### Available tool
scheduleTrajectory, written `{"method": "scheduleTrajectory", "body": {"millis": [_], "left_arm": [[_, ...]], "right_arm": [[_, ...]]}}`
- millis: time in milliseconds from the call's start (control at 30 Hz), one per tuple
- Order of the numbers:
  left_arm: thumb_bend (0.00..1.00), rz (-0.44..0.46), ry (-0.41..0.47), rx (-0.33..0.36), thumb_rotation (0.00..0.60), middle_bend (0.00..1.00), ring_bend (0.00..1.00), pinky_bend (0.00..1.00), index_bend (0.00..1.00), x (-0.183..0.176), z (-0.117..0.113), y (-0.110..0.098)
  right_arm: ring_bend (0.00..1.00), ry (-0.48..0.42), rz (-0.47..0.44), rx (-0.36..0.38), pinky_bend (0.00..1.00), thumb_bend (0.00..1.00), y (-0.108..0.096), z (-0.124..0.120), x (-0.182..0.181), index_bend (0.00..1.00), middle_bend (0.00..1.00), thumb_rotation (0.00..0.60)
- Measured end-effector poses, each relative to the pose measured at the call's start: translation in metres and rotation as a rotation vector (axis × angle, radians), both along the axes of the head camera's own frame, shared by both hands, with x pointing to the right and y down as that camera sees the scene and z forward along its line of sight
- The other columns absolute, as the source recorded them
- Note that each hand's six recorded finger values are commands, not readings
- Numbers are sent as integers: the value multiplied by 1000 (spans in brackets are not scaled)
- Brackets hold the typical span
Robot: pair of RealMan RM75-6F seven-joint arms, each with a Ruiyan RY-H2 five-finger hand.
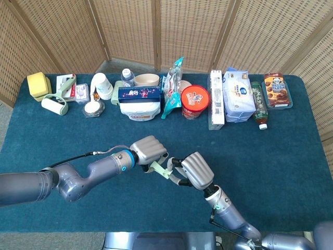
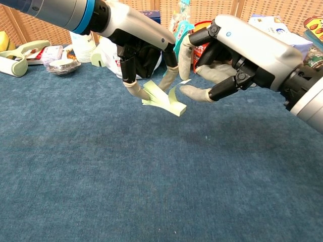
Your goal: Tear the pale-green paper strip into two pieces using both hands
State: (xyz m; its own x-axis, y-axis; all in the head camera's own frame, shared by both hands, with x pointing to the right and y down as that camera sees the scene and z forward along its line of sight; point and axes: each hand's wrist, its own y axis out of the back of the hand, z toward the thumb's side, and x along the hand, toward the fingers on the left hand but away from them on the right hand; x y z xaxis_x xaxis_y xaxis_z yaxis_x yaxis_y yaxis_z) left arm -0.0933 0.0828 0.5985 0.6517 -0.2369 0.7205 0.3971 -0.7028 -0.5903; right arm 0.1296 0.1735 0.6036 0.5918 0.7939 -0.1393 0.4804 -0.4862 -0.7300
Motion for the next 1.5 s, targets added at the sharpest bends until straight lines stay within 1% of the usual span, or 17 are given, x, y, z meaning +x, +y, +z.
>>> {"method": "scheduleTrajectory", "body": {"millis": [500, 700, 1500], "left_arm": [[464, 1, -3, -3, 600, 998, 1000, 967, 752, 0, 2, 0], [463, 0, -3, -4, 600, 999, 1000, 967, 752, 1, 1, 0], [463, 0, -6, -7, 600, 999, 1000, 968, 752, -1, 2, 1]], "right_arm": [[1000, -3, -1, -5, 965, 396, 0, 1, -1, 621, 1000, 600], [1000, -8, -1, -8, 965, 404, -1, 1, -2, 637, 1000, 600], [1000, -20, 6, -14, 965, 449, -2, 0, -3, 819, 1000, 600]]}}
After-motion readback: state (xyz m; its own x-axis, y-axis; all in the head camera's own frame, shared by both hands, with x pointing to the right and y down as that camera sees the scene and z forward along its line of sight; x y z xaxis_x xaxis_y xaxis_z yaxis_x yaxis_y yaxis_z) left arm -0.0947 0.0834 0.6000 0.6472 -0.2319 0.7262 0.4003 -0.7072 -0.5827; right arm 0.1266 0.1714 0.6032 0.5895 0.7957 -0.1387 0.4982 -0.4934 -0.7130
